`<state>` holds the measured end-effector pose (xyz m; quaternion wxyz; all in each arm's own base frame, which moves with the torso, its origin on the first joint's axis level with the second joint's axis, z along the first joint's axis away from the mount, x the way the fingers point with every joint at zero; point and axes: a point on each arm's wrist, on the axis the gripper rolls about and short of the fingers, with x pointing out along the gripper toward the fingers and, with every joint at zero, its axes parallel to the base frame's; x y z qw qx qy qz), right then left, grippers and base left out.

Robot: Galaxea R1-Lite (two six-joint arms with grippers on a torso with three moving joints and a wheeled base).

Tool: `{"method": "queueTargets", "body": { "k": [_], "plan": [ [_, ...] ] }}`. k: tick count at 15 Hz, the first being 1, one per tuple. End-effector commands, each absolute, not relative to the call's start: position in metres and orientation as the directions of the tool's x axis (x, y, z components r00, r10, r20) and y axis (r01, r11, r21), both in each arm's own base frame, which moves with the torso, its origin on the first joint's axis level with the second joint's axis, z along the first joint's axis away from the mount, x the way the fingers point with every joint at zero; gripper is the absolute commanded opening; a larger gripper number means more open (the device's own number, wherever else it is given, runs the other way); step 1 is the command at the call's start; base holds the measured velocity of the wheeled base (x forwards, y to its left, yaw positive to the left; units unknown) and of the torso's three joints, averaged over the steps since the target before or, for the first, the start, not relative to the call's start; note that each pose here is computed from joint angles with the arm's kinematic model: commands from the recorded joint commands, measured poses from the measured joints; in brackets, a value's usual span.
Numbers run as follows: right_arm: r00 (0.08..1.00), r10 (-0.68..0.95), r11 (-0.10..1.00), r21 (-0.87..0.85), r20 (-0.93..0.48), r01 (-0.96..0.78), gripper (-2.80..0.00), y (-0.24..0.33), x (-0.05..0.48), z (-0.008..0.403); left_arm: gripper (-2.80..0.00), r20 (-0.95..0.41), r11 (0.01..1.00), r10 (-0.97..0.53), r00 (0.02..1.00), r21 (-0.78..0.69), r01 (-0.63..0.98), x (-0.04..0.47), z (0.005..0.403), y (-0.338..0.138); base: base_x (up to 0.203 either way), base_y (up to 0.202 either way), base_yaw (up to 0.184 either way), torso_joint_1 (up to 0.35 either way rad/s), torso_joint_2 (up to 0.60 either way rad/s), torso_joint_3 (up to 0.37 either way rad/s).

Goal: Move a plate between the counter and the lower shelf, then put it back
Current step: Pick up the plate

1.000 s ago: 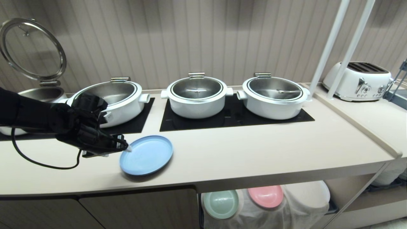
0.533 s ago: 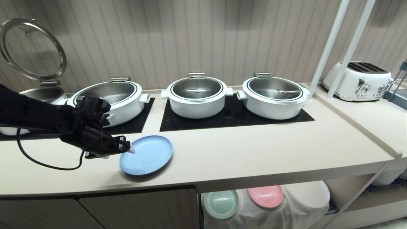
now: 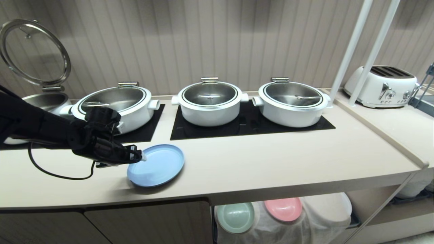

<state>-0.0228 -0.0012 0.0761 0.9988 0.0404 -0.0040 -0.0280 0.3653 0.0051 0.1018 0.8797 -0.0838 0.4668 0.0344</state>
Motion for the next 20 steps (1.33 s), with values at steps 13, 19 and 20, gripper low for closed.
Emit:
{"method": "queueTargets", "body": {
  "k": [13, 19, 20],
  "plan": [
    [0.998, -0.057, 0.995, 0.082, 0.006, 0.056, -2.80, -0.001, -0.023, 0.076, 0.00, -0.886, 0.992, -0.033, 0.462, -0.085, -0.093, 0.369, 0.071, 0.021, 0.000, 0.000, 0.000, 0.000, 0.00, 0.000],
    [0.998, -0.057, 0.995, 0.082, 0.006, 0.056, -2.80, -0.001, -0.023, 0.076, 0.00, -0.874, 0.994, -0.046, 0.483, -0.089, -0.066, 0.384, 0.071, 0.011, 0.000, 0.000, 0.000, 0.000, 0.00, 0.000],
    [0.998, -0.057, 0.995, 0.082, 0.006, 0.056, -2.80, -0.001, -0.023, 0.076, 0.00, -0.875, 0.994, -0.046, 0.482, -0.089, -0.068, 0.386, 0.069, 0.012, 0.000, 0.000, 0.000, 0.000, 0.00, 0.000]
  ]
}}
